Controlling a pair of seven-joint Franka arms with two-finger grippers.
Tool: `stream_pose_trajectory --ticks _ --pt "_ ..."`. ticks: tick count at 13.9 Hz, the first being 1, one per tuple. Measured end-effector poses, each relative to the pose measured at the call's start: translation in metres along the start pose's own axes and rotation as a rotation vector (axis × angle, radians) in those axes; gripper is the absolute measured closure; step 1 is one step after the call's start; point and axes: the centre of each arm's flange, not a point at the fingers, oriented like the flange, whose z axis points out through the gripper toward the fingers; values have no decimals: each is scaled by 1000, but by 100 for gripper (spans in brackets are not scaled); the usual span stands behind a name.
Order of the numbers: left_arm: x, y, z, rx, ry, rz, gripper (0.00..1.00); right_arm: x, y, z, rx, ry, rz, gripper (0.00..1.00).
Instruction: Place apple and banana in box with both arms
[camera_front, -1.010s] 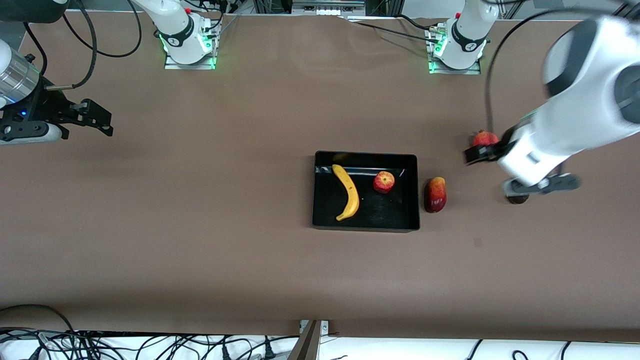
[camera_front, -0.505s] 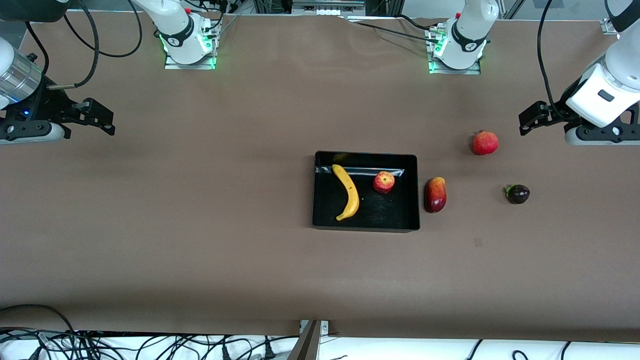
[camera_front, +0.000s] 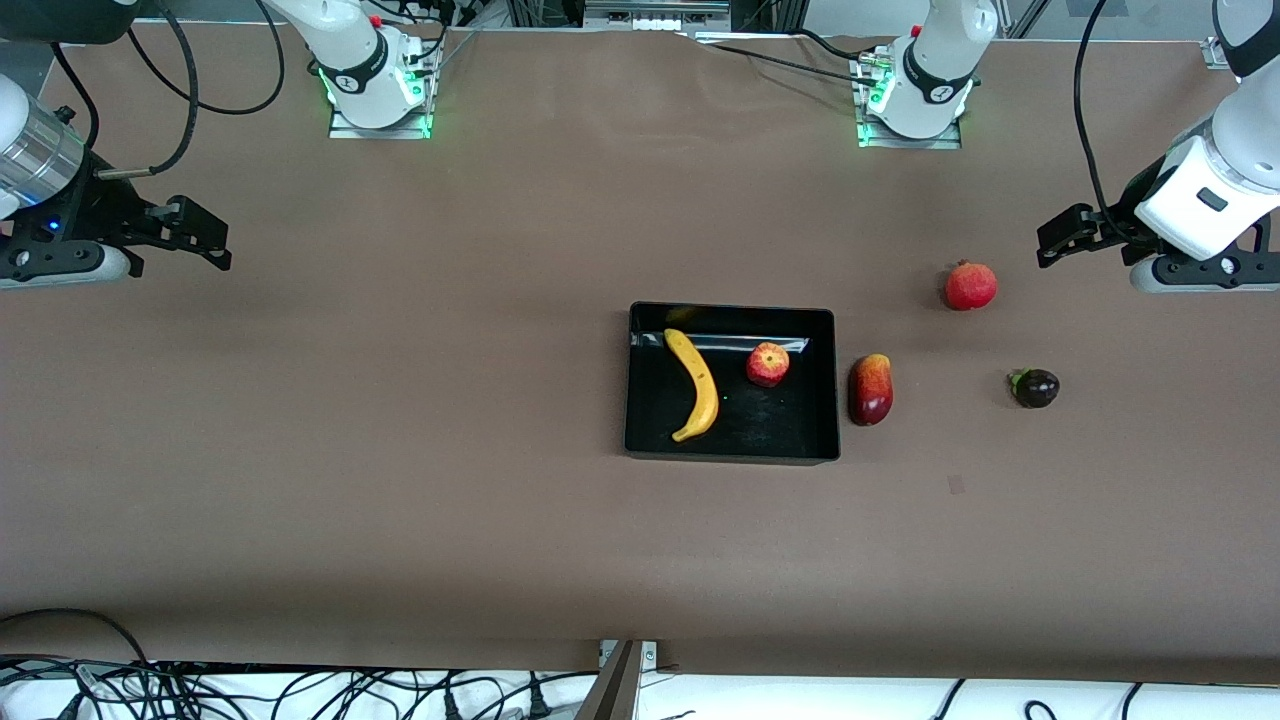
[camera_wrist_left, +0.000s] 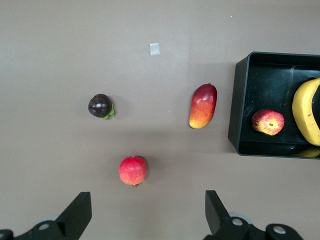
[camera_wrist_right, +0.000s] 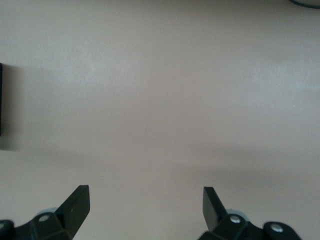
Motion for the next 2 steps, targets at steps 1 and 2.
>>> stream_pose_trajectory --ticks 1,2 --pt "0 0 0 0 1 0 0 0 0 0 0 0 0 0" --pt "0 0 0 0 1 0 0 0 0 0 0 0 0 0"
